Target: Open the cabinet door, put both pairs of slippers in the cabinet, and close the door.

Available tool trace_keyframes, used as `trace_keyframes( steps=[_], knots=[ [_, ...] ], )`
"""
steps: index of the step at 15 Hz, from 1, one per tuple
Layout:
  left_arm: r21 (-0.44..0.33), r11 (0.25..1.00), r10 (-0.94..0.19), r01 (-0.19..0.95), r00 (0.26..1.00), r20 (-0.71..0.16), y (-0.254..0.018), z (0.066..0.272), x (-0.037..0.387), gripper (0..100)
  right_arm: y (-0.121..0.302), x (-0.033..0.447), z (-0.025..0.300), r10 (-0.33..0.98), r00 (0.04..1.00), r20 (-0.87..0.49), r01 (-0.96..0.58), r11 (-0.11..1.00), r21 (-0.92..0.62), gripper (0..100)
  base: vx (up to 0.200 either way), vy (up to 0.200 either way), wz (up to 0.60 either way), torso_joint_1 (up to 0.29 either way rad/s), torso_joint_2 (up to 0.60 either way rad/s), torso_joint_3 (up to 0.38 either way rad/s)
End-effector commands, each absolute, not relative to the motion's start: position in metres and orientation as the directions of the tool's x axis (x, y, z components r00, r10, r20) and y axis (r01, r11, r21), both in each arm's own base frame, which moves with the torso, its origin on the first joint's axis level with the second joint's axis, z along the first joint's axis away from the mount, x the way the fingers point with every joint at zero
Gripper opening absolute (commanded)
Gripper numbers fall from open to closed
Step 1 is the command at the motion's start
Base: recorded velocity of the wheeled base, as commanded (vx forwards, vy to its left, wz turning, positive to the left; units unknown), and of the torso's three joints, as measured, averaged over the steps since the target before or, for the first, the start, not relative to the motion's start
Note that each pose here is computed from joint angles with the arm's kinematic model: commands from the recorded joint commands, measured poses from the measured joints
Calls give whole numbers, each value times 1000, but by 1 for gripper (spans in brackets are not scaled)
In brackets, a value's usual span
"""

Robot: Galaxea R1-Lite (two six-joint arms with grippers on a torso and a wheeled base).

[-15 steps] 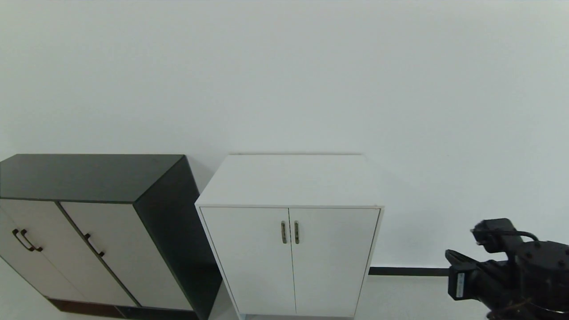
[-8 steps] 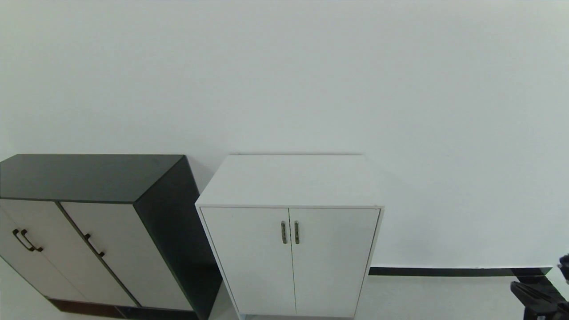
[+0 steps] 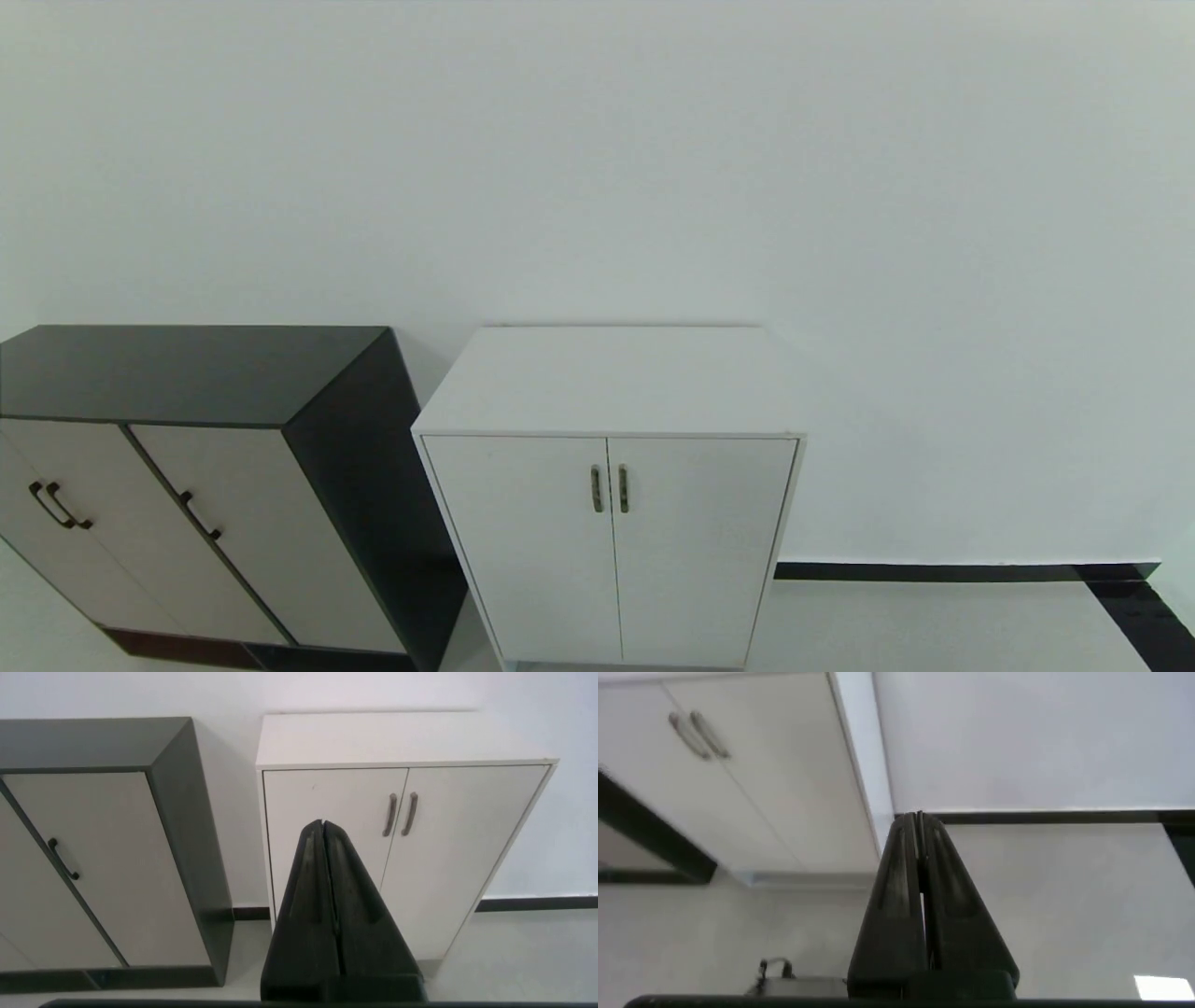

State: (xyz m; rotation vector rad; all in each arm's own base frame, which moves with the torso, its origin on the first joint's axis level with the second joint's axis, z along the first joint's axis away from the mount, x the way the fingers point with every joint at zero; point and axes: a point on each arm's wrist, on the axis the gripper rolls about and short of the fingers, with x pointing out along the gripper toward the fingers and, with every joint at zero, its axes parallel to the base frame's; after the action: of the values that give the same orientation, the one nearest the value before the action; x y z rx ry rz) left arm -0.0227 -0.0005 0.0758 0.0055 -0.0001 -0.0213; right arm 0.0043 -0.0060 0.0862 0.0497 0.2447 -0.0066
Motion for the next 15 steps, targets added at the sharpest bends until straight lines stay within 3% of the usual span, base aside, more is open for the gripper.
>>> trace_keyframes(
  steps=[1,5,7,9,10,12,15],
  knots=[
    [6,1000,-20,20,1000,2,0,76,-23,0,-10,-15,83,-11,998,-56,15,997,77,0,0,0,0,0,0,0],
    [5,1000,-20,20,1000,2,0,76,-23,0,-5,-15,78,194,976,-96,-195,981,2,0,0,0,0,0,0,0],
    [3,1000,-20,20,1000,0,0,76,-23,0,-4,-12,78,181,975,-130,-184,983,-9,0,0,0,0,0,0,0],
    [3,1000,-20,20,1000,2,0,76,-23,0,-2,-8,79,5,982,-190,-8,1000,-12,0,0,0,0,0,0,0],
    [3,1000,-20,20,1000,2,0,76,-23,0,-1,-10,79,-11,985,-171,9,1000,-16,0,0,0,0,0,0,0],
    [5,1000,-20,20,1000,2,0,76,-23,0,-2,-16,77,14,996,-87,-15,1000,-13,0,0,0,0,0,0,0],
    [5,1000,-21,21,1000,2,0,76,-23,0,0,-16,77,93,991,-92,-96,995,-21,0,0,0,0,0,0,0]
  ],
)
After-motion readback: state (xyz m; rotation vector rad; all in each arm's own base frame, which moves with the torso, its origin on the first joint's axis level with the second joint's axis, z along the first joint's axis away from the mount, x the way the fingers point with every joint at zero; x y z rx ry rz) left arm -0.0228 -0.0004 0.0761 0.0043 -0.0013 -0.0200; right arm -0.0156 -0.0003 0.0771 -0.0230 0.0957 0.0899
